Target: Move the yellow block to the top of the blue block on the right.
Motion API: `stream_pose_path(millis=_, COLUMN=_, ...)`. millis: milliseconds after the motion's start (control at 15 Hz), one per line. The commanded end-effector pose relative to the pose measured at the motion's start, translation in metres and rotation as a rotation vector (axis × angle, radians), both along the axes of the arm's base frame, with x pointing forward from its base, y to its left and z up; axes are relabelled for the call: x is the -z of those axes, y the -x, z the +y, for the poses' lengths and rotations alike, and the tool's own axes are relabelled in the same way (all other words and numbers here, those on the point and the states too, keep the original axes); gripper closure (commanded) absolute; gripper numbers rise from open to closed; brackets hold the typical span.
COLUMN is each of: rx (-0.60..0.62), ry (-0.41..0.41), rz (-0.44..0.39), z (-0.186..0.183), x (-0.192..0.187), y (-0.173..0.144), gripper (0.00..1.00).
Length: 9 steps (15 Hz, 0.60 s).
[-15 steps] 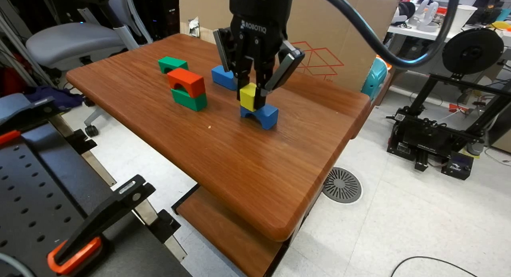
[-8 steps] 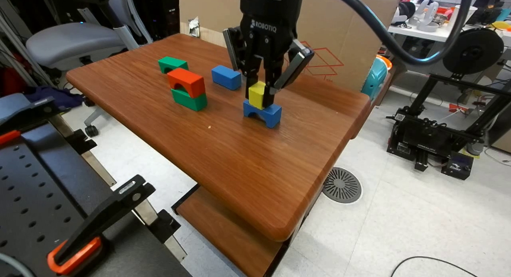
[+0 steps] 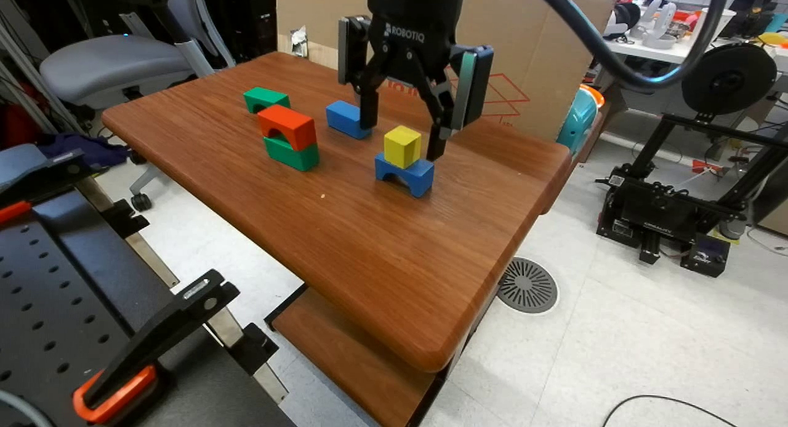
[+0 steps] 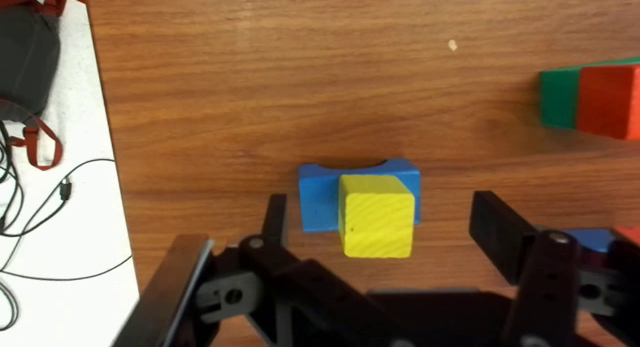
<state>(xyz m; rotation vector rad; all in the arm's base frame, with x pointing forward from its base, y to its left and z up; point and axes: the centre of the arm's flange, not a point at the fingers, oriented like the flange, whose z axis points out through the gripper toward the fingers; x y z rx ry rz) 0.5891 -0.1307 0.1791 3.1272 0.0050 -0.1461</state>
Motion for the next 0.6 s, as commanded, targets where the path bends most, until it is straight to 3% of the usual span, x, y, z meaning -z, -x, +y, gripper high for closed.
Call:
stream_pose_path(millis=0, rx=-0.027, ry=0.007, rz=-0.042, z=0.017, x=-0.050, y=0.036, gripper=0.00)
stream_pose_path(millis=133, rx=-0.029, ry=-0.011, rz=-0.027, z=0.026, x=-0.072, y=0.045, gripper=0.00)
stream_pose_path(millis=200, rx=-0.014, ry=-0.001, rz=-0.026, z=0.014, x=-0.041, y=0.019, gripper=0.00)
stream_pose_path(millis=533, rx=-0.014, ry=-0.002, rz=-0.022, z=0.015, x=-0.041, y=0.022, gripper=0.00)
